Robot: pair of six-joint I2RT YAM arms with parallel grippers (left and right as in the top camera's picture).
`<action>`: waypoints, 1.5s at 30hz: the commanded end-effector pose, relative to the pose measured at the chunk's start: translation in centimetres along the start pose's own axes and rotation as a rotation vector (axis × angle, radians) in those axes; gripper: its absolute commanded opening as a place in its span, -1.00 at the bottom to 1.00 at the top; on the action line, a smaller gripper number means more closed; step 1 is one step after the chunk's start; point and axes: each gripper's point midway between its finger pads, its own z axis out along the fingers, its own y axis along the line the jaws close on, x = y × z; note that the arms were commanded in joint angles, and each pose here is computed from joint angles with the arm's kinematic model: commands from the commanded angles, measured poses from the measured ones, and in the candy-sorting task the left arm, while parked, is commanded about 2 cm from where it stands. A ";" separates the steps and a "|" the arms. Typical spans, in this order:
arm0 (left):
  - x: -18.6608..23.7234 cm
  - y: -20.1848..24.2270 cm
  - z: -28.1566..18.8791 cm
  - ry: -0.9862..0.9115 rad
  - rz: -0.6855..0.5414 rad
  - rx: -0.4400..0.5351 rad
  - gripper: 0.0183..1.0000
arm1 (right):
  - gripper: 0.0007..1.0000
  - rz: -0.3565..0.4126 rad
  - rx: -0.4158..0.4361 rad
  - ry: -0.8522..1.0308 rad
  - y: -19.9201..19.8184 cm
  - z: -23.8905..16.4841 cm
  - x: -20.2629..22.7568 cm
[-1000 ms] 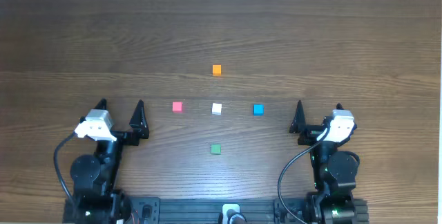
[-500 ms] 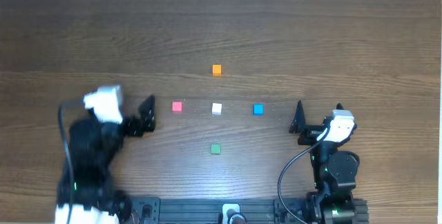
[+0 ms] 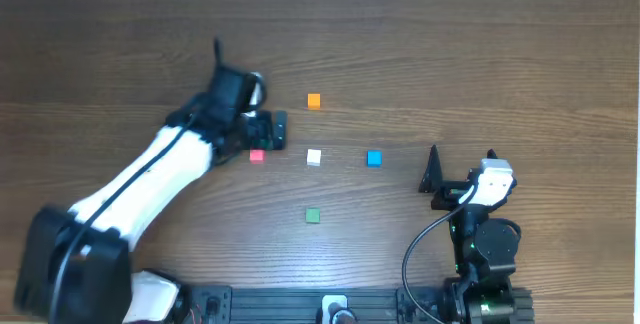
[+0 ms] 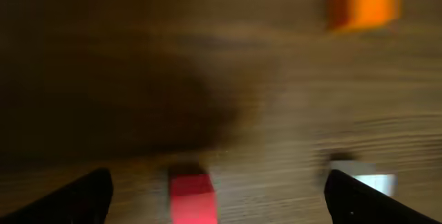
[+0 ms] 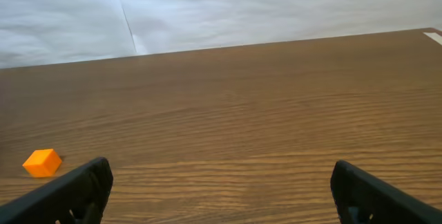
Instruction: Stack Cubes
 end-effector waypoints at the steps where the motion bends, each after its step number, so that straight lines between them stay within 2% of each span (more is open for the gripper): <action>1: 1.7 1.8 2.4 0.083 -0.097 -0.116 0.96 | 0.99 -0.001 0.001 0.002 -0.1 0.0 0.2; 6: 3.3 2.9 3.0 0.146 -0.119 -0.172 0.91 | 0.99 -0.001 0.001 0.002 -0.1 0.0 0.2; 17: 3.8 1.5 3.8 0.146 -0.060 -0.169 0.62 | 0.99 -0.001 0.001 0.002 -0.1 0.0 0.2; 22: 3.8 1.3 3.8 0.143 -0.051 -0.170 0.37 | 0.99 -0.001 0.001 0.002 -0.1 0.0 0.2; 25: 3.8 1.3 3.8 0.143 -0.051 -0.170 0.17 | 0.98 -0.001 0.001 0.002 -0.1 0.0 0.2; 26: 3.8 1.3 3.8 0.143 -0.051 -0.170 0.05 | 0.99 -0.001 0.001 0.002 -0.1 0.0 0.2; 33: 3.9 1.6 3.7 0.143 -0.050 -0.183 -0.38 | 0.98 -0.001 0.001 0.002 -0.1 0.0 0.2; 42: 3.5 1.5 3.4 0.128 -0.068 -0.181 -0.70 | 0.98 -0.001 0.001 0.002 -0.1 0.0 0.2; 45: 2.5 0.5 1.9 0.104 -0.102 -0.168 -0.72 | 0.98 -0.001 0.001 0.002 -0.1 0.0 0.2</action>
